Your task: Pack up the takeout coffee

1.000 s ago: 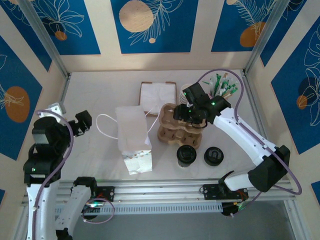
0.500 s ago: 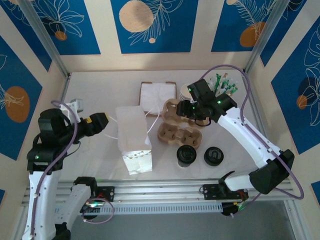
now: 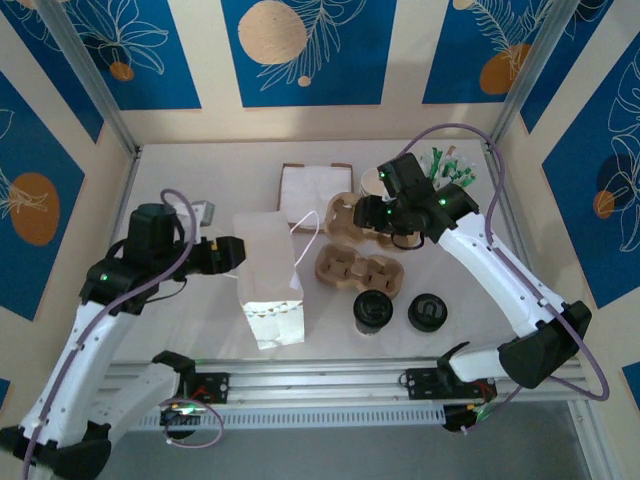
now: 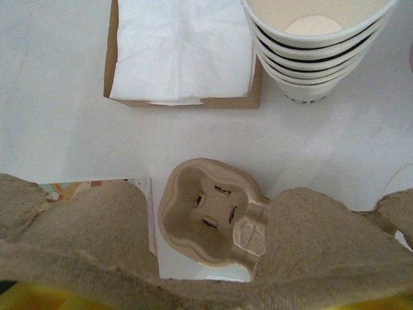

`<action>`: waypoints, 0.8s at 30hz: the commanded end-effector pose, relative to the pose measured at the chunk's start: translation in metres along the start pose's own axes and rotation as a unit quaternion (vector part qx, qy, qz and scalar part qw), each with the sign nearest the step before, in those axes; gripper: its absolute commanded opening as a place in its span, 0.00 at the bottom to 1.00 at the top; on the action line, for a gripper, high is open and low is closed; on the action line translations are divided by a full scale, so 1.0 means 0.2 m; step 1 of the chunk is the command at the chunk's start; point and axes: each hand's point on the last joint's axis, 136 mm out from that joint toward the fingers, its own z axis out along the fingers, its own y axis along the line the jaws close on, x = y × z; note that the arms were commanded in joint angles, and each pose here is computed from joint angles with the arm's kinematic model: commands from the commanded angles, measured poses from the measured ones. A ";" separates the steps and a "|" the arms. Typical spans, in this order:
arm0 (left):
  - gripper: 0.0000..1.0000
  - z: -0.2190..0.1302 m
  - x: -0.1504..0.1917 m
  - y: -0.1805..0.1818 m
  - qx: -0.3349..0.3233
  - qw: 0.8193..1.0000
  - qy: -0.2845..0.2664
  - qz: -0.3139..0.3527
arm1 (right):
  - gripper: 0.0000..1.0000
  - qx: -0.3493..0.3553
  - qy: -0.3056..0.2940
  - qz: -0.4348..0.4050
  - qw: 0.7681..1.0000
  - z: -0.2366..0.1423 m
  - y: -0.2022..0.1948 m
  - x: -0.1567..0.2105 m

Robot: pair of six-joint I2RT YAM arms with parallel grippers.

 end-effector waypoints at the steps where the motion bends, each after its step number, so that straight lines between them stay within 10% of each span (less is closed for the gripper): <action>1: 0.60 0.01 0.01 0.08 -0.050 0.998 0.003 0.030 | 0.56 -0.001 -0.015 -0.012 1.000 -0.08 0.01 -0.03; 14: 0.35 0.02 -0.03 0.08 -0.057 0.995 0.013 0.080 | 0.56 0.008 -0.025 -0.029 0.999 -0.14 -0.01 -0.04; 24: 0.38 0.03 -0.06 0.04 -0.049 0.991 0.042 0.120 | 0.56 0.010 -0.021 -0.032 0.999 -0.14 -0.03 0.00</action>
